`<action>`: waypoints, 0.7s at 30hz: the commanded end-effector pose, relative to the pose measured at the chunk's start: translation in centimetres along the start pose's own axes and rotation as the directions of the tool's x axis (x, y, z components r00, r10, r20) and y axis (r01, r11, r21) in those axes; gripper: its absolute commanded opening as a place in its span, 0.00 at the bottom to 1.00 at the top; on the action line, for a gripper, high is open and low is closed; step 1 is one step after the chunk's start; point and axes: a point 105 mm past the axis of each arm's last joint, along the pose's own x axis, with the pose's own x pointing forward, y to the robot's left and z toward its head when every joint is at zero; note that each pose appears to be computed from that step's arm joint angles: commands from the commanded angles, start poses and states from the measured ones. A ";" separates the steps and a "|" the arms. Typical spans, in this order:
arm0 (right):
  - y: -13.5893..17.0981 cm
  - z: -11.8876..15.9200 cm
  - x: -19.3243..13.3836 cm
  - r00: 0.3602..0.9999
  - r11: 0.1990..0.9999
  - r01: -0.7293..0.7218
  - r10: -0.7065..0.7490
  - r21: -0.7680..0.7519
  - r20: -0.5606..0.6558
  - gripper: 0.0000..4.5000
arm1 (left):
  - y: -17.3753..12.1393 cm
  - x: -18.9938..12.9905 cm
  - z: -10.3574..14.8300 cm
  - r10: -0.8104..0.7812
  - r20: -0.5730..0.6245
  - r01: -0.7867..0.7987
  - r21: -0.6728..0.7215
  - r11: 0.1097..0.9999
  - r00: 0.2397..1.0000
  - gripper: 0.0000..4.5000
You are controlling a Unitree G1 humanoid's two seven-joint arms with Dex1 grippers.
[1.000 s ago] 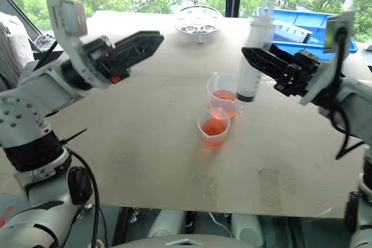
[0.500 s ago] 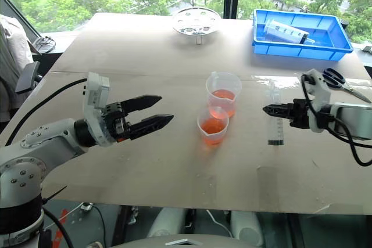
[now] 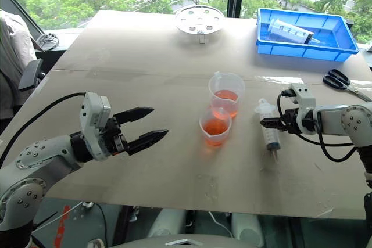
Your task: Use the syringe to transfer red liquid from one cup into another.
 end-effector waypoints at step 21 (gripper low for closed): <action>0.0 -9.8 -14.7 0.917 0.887 -0.035 0.211 -0.460 0.337 0.98 | 1.6 -8.2 -2.0 0.099 -0.114 -0.102 -0.018 0.995 0.989 1.00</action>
